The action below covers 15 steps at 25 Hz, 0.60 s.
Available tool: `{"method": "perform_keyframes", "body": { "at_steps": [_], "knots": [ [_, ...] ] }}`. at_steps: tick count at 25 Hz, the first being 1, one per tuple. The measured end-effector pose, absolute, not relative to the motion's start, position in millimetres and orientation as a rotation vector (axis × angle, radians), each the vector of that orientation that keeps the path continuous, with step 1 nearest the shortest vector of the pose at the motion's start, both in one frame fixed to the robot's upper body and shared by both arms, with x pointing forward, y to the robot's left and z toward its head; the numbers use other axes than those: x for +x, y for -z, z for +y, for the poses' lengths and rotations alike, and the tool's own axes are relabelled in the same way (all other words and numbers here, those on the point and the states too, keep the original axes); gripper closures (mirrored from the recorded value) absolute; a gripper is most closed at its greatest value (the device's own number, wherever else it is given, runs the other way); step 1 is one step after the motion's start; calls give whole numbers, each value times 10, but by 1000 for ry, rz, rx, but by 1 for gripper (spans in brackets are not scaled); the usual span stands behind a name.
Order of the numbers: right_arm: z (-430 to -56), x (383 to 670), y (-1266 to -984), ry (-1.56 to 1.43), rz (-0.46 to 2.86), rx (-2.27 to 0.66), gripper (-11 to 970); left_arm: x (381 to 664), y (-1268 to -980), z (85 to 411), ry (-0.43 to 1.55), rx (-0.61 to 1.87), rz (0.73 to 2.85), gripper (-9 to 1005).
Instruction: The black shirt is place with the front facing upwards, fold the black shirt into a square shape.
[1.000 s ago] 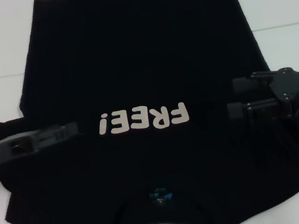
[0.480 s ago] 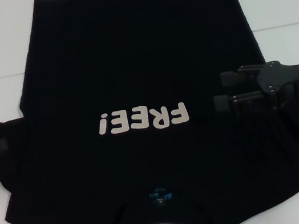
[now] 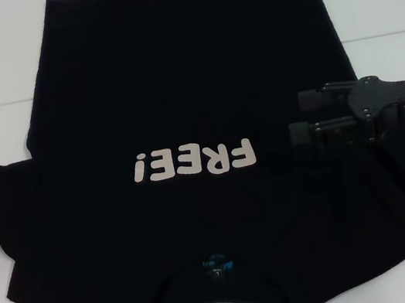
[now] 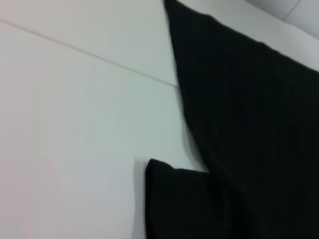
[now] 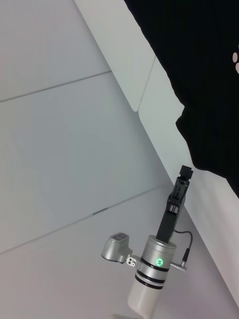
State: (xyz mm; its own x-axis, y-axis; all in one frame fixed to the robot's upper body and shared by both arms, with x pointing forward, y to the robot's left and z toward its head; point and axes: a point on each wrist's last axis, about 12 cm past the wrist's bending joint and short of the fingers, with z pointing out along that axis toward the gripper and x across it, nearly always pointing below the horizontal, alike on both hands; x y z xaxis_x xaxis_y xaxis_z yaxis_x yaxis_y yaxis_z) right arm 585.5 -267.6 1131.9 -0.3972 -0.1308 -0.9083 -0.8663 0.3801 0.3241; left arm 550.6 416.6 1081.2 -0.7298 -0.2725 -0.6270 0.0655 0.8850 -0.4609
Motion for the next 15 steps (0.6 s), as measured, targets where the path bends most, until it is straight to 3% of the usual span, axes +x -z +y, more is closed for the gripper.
{"method": "perform_keyframes", "body": {
  "at_steps": [15],
  "knots": [
    [-2693, 5865, -11330, -1083, 1797, -866, 44, 5572, -10745, 4131, 557, -172, 2328, 153]
  ]
}}
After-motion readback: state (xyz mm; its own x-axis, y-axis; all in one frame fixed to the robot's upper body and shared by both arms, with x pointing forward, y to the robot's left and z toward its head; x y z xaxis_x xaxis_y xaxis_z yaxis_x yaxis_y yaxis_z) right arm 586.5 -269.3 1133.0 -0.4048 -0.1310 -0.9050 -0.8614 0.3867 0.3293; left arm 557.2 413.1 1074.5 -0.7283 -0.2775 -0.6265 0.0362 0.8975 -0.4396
